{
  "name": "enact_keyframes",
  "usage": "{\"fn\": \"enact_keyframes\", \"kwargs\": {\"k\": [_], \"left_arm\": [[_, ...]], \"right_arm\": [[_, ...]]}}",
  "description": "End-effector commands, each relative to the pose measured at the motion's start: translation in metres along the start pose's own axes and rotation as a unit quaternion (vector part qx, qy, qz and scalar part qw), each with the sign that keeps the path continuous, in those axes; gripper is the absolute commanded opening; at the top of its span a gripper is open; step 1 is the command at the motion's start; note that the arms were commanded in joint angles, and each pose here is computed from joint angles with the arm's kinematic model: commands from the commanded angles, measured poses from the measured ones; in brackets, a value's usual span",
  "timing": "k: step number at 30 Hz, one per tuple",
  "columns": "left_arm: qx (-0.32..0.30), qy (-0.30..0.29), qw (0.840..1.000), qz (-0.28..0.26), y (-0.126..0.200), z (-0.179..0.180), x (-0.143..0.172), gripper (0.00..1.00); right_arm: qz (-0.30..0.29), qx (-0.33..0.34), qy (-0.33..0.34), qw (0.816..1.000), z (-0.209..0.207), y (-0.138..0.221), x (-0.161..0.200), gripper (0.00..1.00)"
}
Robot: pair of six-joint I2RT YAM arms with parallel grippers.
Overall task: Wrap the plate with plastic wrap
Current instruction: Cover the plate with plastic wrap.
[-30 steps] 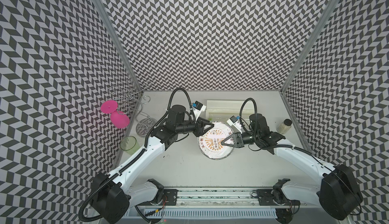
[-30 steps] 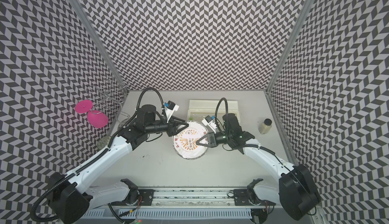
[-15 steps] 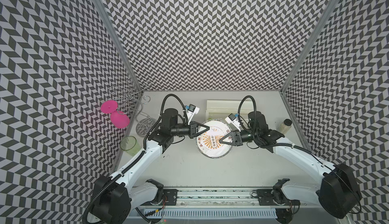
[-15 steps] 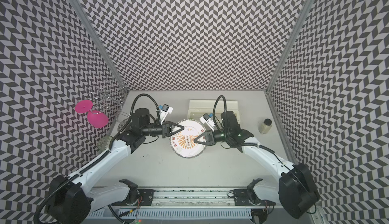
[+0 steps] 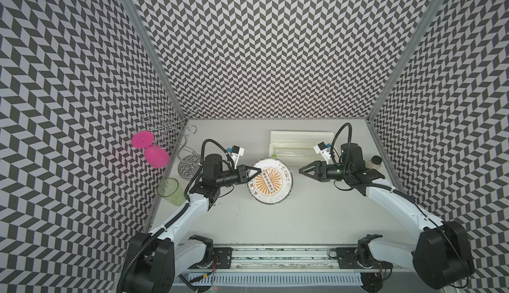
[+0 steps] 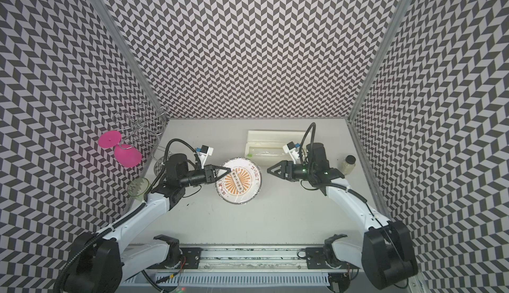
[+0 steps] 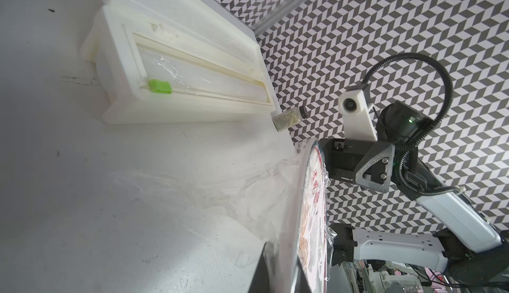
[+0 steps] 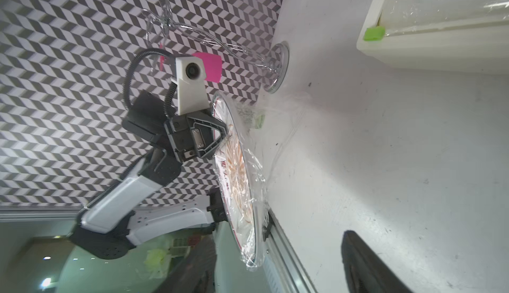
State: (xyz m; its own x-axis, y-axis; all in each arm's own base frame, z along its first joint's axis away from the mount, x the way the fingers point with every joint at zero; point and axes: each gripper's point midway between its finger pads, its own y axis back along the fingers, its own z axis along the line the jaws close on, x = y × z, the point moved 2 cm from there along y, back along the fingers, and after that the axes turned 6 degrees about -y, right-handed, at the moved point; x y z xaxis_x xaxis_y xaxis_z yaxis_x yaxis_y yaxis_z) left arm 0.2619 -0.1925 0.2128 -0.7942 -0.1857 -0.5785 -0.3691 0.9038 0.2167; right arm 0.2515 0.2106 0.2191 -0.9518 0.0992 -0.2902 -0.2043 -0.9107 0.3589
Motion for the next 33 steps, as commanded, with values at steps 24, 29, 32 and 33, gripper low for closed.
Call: {"fn": "enact_keyframes", "kwargs": {"k": [24, 29, 32, 33], "left_arm": [[-0.015, -0.005, 0.999, -0.038, -0.001, -0.003, -0.012, 0.00], [-0.047, 0.039, 0.998, -0.034, 0.000, 0.014, -0.004, 0.00], [-0.050, 0.062, 0.996, -0.030, 0.000, 0.019, 0.003, 0.00], [-0.054, 0.067, 0.996, -0.030, 0.000, 0.022, 0.005, 0.00]], "right_arm": [[0.036, 0.024, 0.035, 0.998, 0.017, -0.038, 0.029, 0.04], [0.007, 0.005, 0.025, 1.000, 0.013, -0.026, 0.021, 0.00], [-0.008, -0.017, 0.018, 1.000, 0.015, -0.021, 0.017, 0.00], [-0.009, -0.025, 0.018, 0.999, 0.016, -0.020, 0.017, 0.00]]}}
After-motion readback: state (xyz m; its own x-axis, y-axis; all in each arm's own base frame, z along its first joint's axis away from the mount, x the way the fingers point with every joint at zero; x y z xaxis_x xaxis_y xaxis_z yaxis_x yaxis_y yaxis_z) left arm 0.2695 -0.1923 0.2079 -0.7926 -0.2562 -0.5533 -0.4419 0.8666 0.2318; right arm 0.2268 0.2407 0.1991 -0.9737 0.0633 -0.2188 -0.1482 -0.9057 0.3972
